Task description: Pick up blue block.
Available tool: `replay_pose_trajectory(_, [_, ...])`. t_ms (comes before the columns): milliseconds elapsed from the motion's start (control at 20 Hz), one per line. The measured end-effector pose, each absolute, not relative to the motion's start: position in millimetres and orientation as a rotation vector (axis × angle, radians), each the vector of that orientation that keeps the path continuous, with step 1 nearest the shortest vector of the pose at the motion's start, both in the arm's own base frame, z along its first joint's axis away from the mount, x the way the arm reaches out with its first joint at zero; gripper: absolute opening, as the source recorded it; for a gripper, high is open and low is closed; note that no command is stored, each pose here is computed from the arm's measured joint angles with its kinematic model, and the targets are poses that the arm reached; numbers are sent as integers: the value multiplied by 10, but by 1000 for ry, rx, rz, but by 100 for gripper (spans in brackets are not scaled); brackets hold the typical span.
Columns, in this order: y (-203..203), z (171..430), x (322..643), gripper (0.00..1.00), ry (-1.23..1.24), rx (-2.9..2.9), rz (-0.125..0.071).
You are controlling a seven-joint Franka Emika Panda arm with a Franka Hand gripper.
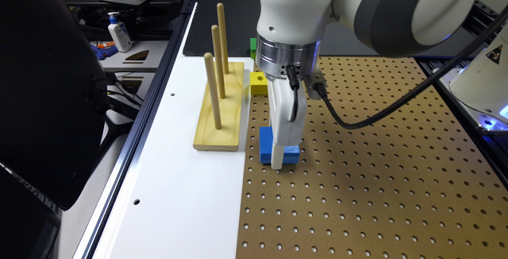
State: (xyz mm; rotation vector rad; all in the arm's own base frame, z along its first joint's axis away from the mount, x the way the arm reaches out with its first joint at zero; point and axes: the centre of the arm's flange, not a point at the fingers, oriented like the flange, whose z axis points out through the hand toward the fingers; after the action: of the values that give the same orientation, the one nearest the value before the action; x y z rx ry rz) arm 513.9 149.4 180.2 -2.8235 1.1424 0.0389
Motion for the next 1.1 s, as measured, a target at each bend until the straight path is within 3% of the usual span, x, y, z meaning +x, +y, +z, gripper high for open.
replay_pose_trajectory(500, [1489, 2162, 5155, 0, 1142, -2848, 29])
replay_pose_trajectory(900, [1529, 2563, 5137, 0, 1148, -2863, 8])
replay_pose_trajectory(1100, [1533, 2863, 5119, 0, 1150, -2871, -17])
